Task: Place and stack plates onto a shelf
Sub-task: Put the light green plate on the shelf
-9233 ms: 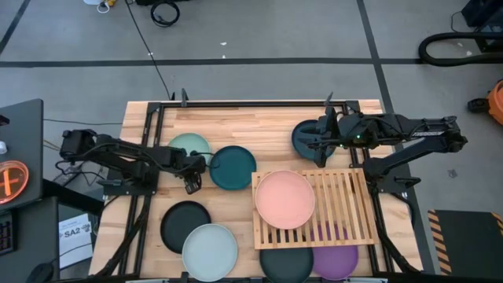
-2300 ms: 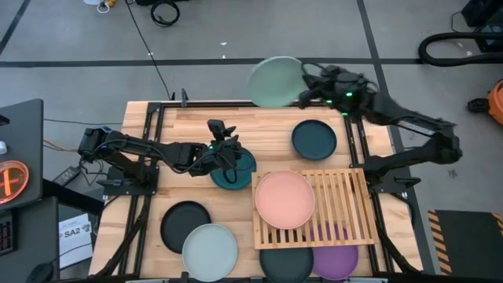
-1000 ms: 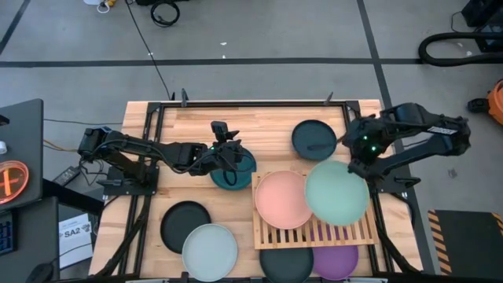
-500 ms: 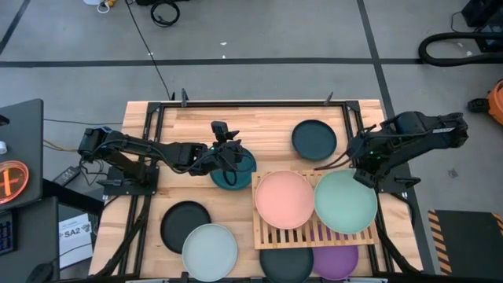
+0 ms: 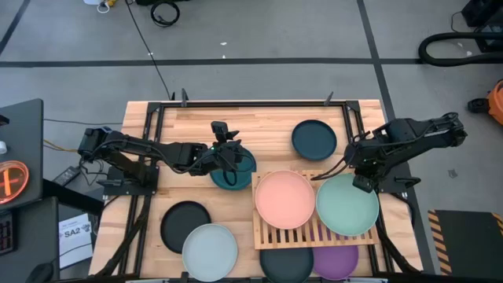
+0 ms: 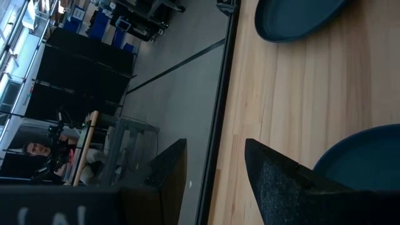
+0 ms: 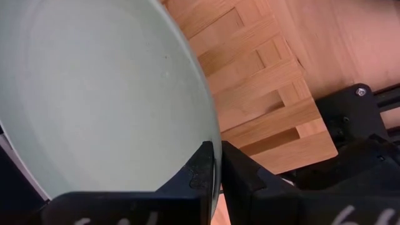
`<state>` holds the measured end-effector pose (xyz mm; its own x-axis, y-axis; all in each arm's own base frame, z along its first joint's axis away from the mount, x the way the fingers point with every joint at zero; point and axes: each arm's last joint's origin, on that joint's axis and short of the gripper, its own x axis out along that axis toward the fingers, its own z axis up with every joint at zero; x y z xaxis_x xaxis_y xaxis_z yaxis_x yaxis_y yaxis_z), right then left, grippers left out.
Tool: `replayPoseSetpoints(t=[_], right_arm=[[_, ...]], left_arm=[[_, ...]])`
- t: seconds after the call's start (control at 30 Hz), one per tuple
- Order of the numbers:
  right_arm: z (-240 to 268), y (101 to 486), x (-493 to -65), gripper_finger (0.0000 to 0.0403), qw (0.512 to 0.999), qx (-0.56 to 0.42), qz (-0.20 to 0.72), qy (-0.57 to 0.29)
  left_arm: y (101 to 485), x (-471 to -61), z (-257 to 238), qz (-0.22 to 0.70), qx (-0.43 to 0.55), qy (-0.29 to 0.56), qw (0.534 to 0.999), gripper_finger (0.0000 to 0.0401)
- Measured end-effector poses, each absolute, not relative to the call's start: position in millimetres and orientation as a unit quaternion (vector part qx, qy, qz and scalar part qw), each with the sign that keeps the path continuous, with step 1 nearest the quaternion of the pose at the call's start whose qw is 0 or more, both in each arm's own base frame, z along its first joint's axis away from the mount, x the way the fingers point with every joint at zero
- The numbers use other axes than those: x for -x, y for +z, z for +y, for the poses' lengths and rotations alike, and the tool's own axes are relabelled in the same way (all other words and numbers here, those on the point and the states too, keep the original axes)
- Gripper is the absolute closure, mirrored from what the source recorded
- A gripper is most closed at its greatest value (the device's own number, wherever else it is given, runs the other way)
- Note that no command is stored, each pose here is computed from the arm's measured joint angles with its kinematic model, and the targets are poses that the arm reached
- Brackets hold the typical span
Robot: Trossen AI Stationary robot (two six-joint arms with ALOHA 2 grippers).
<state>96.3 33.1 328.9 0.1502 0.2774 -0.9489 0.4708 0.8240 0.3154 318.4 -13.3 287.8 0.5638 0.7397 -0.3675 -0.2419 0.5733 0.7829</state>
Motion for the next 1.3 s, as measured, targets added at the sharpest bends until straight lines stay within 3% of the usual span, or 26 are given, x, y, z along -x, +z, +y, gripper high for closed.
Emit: replayPoseSetpoints(t=[0.7,1.3], right_arm=[[33.0,328.8,-96.3,0.0364,0.701,-0.289,0.648,-0.071],[31.8,328.6,-96.7,0.0278,0.708,-0.281,0.641,-0.088]], left_arm=[[287.8,-318.4,-13.3,0.356,-0.349,0.302,0.812,0.0234],[287.8,-318.4,-13.4,0.356,-0.35,0.302,0.812,0.0234]])
